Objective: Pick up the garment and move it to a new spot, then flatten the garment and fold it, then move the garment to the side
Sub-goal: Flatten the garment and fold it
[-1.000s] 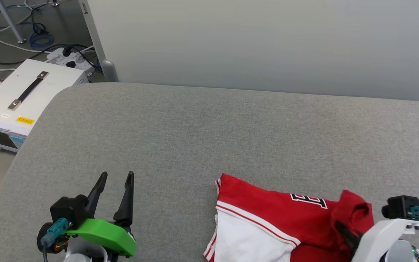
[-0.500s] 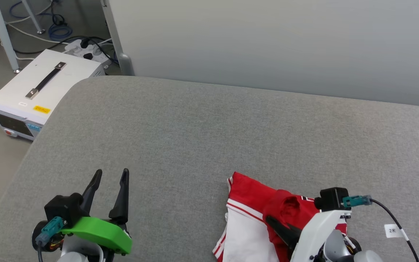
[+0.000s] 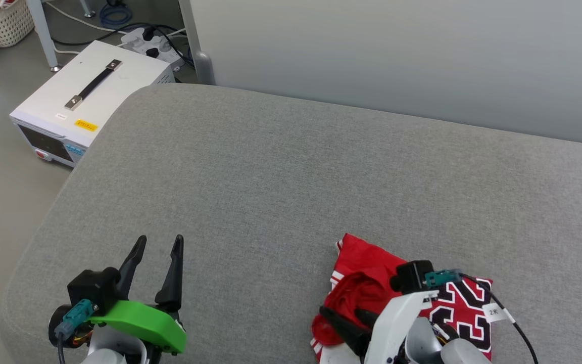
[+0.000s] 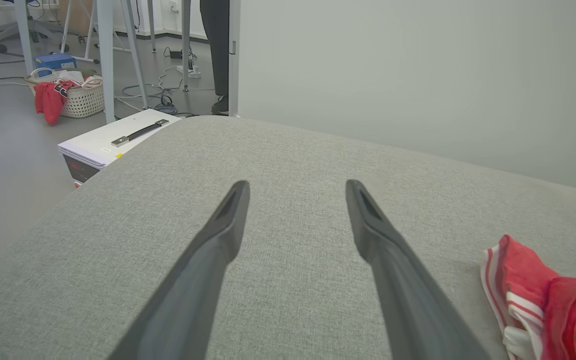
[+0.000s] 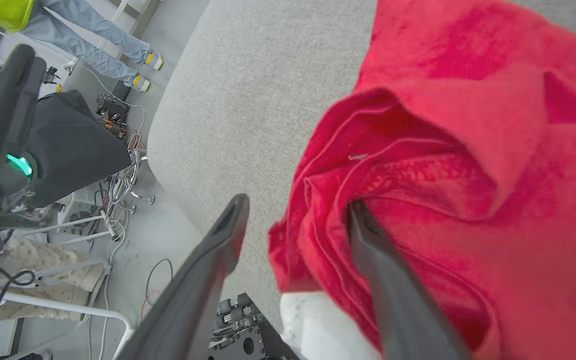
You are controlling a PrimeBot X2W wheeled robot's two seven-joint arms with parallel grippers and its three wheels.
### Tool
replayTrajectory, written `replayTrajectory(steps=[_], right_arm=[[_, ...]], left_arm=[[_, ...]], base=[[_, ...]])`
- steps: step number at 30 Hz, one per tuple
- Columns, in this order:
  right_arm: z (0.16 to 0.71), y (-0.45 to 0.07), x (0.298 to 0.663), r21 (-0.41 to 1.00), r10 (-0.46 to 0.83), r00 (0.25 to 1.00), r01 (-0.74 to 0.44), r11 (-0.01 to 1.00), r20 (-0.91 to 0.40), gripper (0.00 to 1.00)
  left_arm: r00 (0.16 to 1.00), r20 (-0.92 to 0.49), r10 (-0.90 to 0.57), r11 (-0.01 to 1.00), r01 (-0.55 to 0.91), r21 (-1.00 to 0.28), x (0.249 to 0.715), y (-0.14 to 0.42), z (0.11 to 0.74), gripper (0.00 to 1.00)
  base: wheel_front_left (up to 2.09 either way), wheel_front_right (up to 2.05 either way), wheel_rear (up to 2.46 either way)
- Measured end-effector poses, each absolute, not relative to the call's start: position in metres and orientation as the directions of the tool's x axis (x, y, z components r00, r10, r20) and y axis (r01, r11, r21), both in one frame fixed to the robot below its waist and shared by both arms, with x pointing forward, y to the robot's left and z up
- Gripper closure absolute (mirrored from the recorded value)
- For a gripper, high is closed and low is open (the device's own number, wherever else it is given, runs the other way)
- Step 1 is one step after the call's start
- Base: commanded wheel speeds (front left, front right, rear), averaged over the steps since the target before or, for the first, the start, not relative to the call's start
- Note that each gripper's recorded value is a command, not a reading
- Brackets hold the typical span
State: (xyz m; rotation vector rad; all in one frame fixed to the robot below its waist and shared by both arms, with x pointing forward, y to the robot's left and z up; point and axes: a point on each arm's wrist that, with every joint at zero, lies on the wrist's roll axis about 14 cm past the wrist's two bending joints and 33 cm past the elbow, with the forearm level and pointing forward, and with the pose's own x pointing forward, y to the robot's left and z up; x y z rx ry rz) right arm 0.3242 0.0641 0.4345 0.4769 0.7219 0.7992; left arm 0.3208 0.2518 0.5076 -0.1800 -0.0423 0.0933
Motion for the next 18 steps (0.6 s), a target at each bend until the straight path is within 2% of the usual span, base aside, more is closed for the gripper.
replayTrajectory(steps=[6, 9, 14, 18], right_arm=[[0.446, 0.079, 0.315, 0.587, 0.807, 0.457, -0.557, 0.587, -0.374, 0.00], [0.449, 0.077, 0.319, 0.451, 0.783, 0.479, -0.642, 0.620, -0.395, 0.00], [0.467, 0.060, 0.340, 0.353, 0.739, 0.570, -0.650, 0.673, -0.360, 0.00], [0.489, 0.036, 0.366, 0.206, 0.671, 0.668, -0.643, 0.738, -0.323, 0.00]], left_arm=[[0.995, 0.038, 0.094, 0.980, -0.085, -0.181, 0.320, 0.251, 0.508, 0.00], [0.996, 0.042, 0.083, 0.981, -0.074, -0.181, 0.321, 0.248, 0.510, 0.00], [0.997, 0.051, 0.059, 0.982, -0.049, -0.182, 0.325, 0.241, 0.512, 0.00], [0.997, 0.061, 0.037, 0.983, -0.026, -0.182, 0.330, 0.234, 0.515, 0.00]], base=[[0.00, 0.00, 0.00], [0.00, 0.00, 0.00], [0.00, 0.00, 0.00], [0.00, 0.00, 0.00]])
